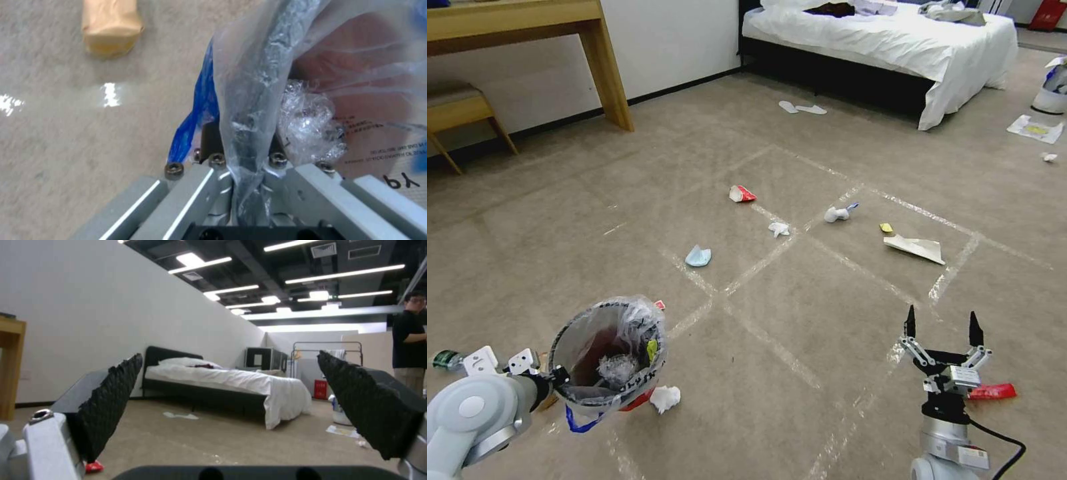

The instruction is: Pick up the trash bin and place the garbage on the floor into it.

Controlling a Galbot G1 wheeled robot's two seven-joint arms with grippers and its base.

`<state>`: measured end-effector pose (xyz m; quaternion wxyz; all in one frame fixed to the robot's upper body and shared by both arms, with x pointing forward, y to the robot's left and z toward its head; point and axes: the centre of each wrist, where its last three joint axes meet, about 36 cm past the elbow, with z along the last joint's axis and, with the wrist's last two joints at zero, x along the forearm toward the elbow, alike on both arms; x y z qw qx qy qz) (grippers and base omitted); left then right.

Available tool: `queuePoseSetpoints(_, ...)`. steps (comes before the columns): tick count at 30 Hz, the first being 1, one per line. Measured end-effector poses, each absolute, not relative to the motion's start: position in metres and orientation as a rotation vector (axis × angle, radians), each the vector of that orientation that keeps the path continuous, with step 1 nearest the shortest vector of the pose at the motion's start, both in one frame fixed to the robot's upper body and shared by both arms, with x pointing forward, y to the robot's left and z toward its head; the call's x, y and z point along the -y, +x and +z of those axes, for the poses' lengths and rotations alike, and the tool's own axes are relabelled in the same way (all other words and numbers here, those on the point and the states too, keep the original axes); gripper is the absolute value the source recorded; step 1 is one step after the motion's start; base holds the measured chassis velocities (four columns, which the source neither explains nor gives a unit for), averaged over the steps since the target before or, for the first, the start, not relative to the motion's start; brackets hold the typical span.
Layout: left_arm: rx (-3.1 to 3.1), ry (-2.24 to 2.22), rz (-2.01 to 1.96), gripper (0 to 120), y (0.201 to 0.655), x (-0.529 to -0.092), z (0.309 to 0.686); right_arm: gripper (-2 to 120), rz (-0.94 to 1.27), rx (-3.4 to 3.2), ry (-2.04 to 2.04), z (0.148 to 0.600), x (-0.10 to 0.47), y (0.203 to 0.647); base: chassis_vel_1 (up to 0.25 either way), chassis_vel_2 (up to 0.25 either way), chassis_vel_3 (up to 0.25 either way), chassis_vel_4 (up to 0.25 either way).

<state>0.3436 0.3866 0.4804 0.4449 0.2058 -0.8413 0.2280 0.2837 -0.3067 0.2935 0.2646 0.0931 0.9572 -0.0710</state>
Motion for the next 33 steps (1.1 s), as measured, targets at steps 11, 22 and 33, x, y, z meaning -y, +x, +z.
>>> queuePoseSetpoints(11,2.094,0.515,0.559,1,0.345,-0.389,0.484,100,-0.187,-2.583,0.258,0.292,0.303,0.290,-0.171,0.174,0.160,-0.163)
queuePoseSetpoints(22,2.101,0.512,0.554,1,0.345,-0.389,0.486,100,-0.194,-2.573,0.313,0.291,0.302,0.295,-0.153,0.153,0.144,-0.160)
queuePoseSetpoints(33,2.109,0.512,0.549,1,0.342,-0.389,0.492,100,-0.193,-2.568,0.323,0.291,0.300,0.298,-0.027,0.017,0.018,-0.025)
